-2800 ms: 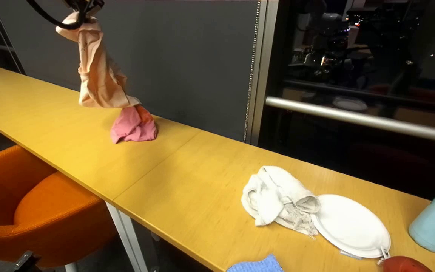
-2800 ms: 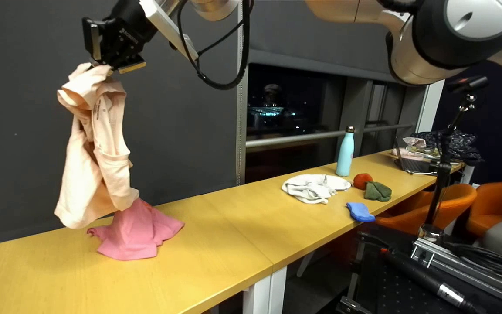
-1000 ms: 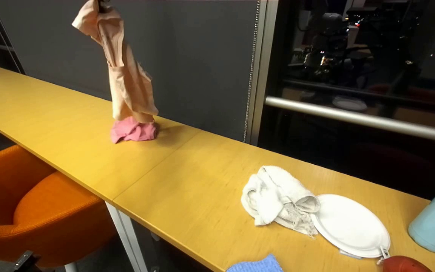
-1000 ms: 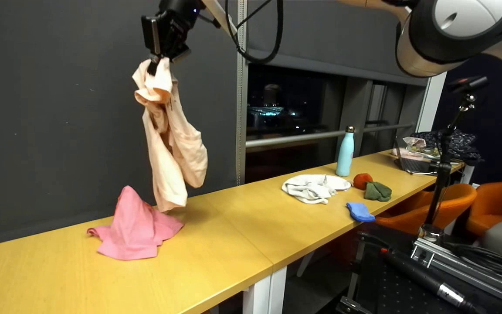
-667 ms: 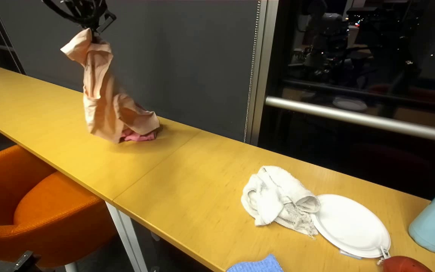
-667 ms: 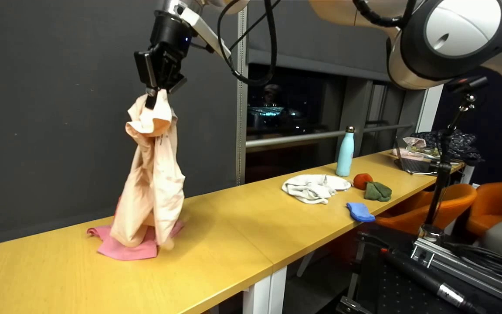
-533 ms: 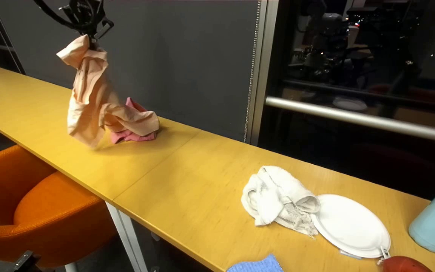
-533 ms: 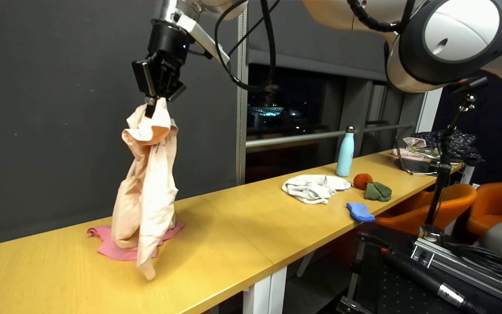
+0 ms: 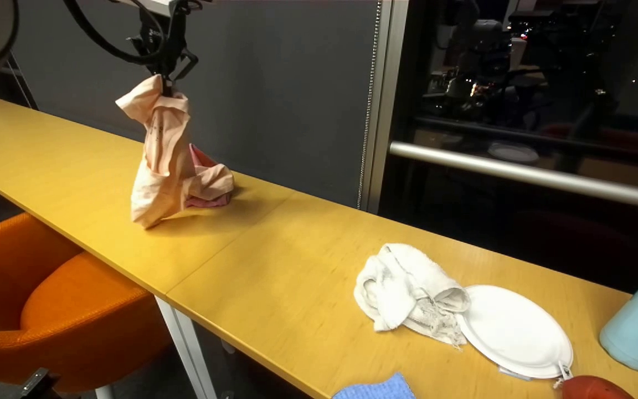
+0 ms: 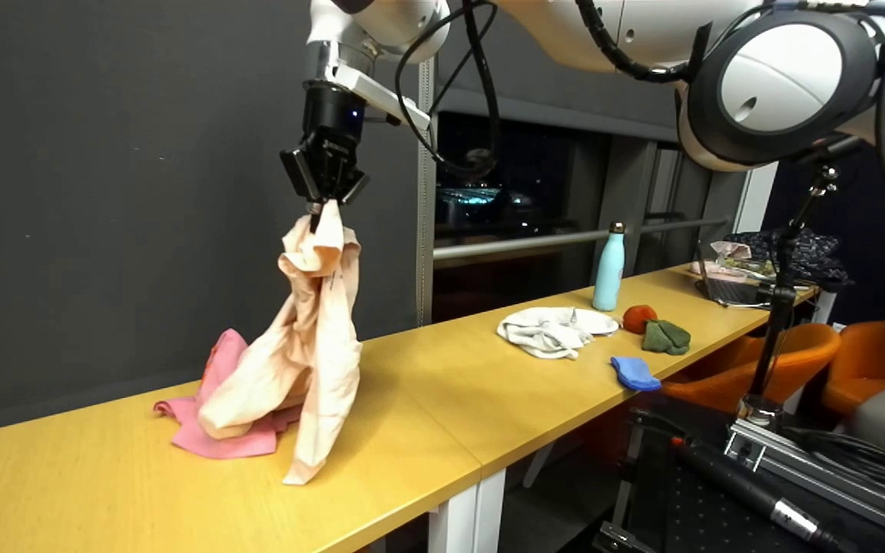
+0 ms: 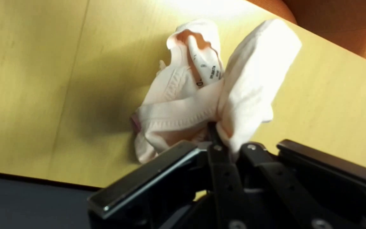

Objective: Slide the towel to the right then move the peach shirt to the right.

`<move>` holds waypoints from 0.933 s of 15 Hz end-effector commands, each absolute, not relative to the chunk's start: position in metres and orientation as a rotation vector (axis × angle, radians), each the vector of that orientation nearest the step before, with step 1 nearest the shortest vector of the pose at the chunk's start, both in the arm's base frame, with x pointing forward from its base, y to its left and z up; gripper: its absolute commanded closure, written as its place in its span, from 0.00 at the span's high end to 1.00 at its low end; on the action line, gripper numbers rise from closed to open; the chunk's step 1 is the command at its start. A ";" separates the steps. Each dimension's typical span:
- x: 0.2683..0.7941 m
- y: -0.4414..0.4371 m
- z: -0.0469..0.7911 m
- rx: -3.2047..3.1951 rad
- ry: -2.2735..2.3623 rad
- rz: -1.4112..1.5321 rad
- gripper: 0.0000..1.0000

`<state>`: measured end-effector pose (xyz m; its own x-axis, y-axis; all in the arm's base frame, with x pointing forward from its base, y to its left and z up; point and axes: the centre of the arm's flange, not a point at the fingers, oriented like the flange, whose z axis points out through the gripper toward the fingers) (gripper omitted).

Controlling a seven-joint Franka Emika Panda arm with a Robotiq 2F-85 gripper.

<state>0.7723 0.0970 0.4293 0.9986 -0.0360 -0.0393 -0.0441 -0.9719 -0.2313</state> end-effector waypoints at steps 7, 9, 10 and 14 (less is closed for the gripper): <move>0.715 -0.067 0.338 -3.187 0.598 0.288 0.02; 0.710 -0.093 0.310 -3.273 0.678 0.356 0.02; 0.706 -0.105 0.299 -3.309 0.724 0.385 0.02; 0.692 -0.142 0.253 -3.463 0.914 0.475 0.31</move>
